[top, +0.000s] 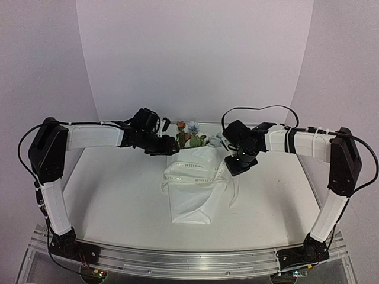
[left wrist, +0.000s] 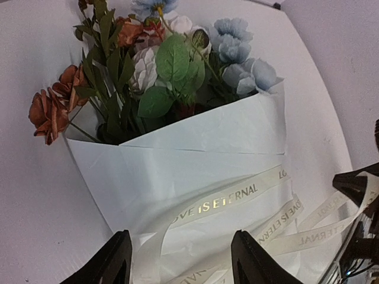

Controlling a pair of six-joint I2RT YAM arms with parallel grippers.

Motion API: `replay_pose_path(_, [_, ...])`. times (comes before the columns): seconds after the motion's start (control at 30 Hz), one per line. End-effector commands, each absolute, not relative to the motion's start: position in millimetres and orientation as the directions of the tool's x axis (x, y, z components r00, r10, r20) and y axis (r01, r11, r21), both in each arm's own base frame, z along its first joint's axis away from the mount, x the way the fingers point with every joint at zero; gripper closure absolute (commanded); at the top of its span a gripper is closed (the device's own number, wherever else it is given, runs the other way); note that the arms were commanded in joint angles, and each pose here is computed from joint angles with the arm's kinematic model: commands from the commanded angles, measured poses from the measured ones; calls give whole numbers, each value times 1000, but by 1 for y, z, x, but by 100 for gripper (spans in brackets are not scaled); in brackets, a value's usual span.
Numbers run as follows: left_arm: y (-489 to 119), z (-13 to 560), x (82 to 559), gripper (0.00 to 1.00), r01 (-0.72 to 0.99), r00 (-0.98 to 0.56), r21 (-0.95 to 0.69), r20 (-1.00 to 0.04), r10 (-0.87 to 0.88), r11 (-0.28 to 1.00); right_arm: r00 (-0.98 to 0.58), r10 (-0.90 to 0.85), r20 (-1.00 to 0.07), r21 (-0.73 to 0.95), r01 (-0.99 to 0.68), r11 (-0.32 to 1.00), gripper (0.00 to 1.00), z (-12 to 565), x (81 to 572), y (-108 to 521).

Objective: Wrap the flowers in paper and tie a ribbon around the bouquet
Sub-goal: Cross the ribbon over the folded bouquet.

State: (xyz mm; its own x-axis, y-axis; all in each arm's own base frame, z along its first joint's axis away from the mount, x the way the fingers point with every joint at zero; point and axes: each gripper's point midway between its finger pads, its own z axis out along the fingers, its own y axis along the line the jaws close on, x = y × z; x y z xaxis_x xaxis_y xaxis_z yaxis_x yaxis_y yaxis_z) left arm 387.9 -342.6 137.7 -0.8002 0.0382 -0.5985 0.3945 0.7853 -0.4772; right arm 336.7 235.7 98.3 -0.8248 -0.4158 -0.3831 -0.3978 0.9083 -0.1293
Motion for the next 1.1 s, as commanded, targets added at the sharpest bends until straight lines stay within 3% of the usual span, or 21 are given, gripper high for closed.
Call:
replay_pose_path(0.0, [-343,97,375,38,534,-802,-340,-493,337,774,-811,-407,-419,-115,-397,910,100,116,343,242])
replay_pose_path(0.13, [-356,86,372,39,569,-800,-355,-448,399,742,-810,-409,-420,-116,-399,910,100,116,343,241])
replay_pose_path(0.27, [-360,77,370,47,567,-808,-352,-416,418,745,-807,-411,-423,-119,-401,908,100,118,343,241])
replay_pose_path(0.33, [-359,73,371,56,553,-818,-349,-401,413,757,-806,-414,-424,-120,-403,907,100,118,344,241])
replay_pose_path(0.47, [-350,81,381,89,504,-832,-309,-423,358,806,-803,-417,-426,-124,-405,906,100,119,344,241])
replay_pose_path(0.53, [-344,95,386,94,474,-830,-301,-467,306,828,-801,-422,-424,-131,-407,904,100,118,345,241])
replay_pose_path(0.7, [-310,142,395,95,334,-809,-339,-581,83,880,-798,-432,-420,-145,-411,900,100,116,346,239])
replay_pose_path(0.8, [-279,154,389,91,203,-795,-384,-602,-77,901,-800,-433,-415,-145,-412,900,100,114,346,239])
replay_pose_path(0.83, [-265,155,388,86,143,-783,-382,-607,-132,913,-801,-433,-414,-146,-411,900,100,114,346,239])
replay_pose_path(0.9, [-239,149,383,77,33,-764,-388,-604,-227,921,-804,-430,-411,-142,-410,901,100,112,346,240])
replay_pose_path(1.07, [-204,116,362,75,-131,-762,-461,-520,-386,878,-807,-428,-407,-137,-409,902,100,110,346,241])
